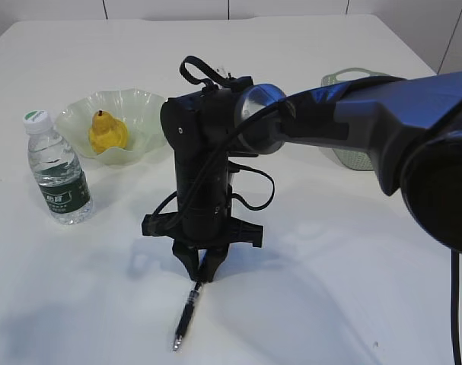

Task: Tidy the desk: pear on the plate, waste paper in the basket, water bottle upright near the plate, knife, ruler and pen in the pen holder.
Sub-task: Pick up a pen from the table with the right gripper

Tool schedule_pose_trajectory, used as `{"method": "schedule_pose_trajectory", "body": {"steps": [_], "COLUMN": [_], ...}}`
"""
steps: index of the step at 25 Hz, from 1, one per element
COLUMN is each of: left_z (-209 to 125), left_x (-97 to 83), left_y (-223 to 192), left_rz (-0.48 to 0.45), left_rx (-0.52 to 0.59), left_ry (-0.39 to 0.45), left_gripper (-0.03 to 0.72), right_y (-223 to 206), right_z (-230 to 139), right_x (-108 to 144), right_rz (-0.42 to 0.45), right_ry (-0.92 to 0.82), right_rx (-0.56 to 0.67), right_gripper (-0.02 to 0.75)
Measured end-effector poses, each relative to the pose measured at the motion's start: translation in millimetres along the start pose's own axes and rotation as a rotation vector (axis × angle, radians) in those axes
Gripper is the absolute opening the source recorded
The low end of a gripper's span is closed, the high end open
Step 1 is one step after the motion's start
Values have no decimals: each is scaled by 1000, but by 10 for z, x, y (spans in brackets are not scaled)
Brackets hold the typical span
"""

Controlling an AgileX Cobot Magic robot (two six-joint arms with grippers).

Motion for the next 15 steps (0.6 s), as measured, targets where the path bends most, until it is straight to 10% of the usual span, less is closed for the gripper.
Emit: {"method": "schedule_pose_trajectory", "body": {"steps": [15], "left_z": [0], "left_x": [3], "left_y": [0], "left_rz": [2], "left_rx": [0], "left_ry": [-1], "left_gripper": [274], "right_y": [1], "right_z": [49], "right_x": [-13], "right_rz": [-12], "right_ry": [31], "right_rx": [-44], "right_gripper": [173]}}
Point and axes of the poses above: a point on each arm's last joint axis where the gripper is mounted, y pointing back along that axis away from the gripper, x along the wrist's bending axis when the last joint is at zero, z = x × y, the point moved 2 cm from there along -y, pointing out along that axis toward the gripper, and after that the axes turned 4 degrees about -y, right-handed, at the moved point
